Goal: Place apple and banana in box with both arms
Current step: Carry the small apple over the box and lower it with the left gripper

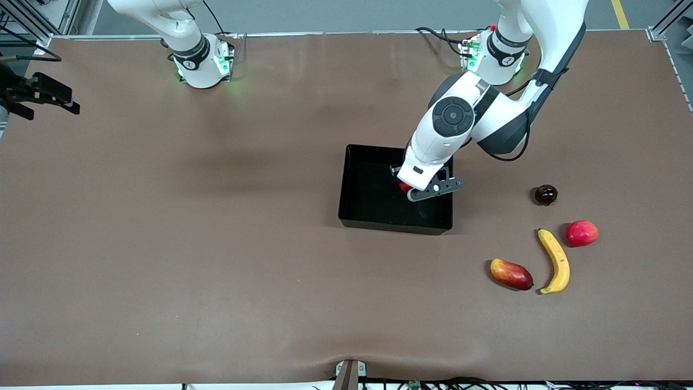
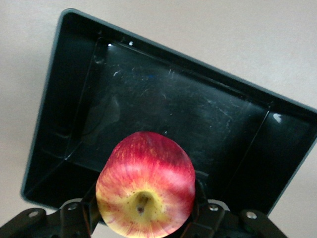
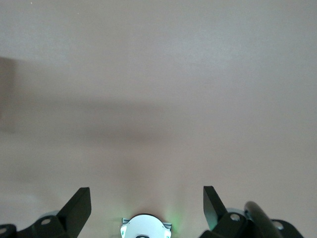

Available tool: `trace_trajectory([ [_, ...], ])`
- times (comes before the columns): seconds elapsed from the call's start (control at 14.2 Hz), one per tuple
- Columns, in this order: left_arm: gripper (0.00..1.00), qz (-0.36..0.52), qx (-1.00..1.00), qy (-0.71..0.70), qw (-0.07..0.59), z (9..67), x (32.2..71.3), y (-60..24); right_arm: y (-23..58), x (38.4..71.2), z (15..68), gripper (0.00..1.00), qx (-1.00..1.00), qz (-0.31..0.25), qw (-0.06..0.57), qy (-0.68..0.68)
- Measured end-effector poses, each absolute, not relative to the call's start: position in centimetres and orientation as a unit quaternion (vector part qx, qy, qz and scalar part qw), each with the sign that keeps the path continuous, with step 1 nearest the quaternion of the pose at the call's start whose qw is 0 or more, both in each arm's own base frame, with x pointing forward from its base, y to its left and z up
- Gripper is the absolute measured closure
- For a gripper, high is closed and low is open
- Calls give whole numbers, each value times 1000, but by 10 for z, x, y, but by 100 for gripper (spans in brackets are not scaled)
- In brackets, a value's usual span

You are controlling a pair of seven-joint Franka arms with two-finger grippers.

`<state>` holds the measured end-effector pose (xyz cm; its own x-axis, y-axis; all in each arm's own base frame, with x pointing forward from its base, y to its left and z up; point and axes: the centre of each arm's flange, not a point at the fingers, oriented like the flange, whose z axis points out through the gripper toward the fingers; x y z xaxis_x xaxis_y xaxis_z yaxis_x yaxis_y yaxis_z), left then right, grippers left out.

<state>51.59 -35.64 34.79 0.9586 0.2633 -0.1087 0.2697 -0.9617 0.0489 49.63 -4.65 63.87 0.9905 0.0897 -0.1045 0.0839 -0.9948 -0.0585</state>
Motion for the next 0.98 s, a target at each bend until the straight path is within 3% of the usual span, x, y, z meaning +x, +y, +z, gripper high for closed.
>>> trace_trajectory([
  [0.7, 28, -26, 988, 152, 6, 291, 505, -411, -34, 506, 644, 0, -998, 39, 16, -53],
  [0.98, 28, -55, 987, 152, -27, 253, 489, -402, -30, 519, 642, 0, -997, 38, 16, -57],
])
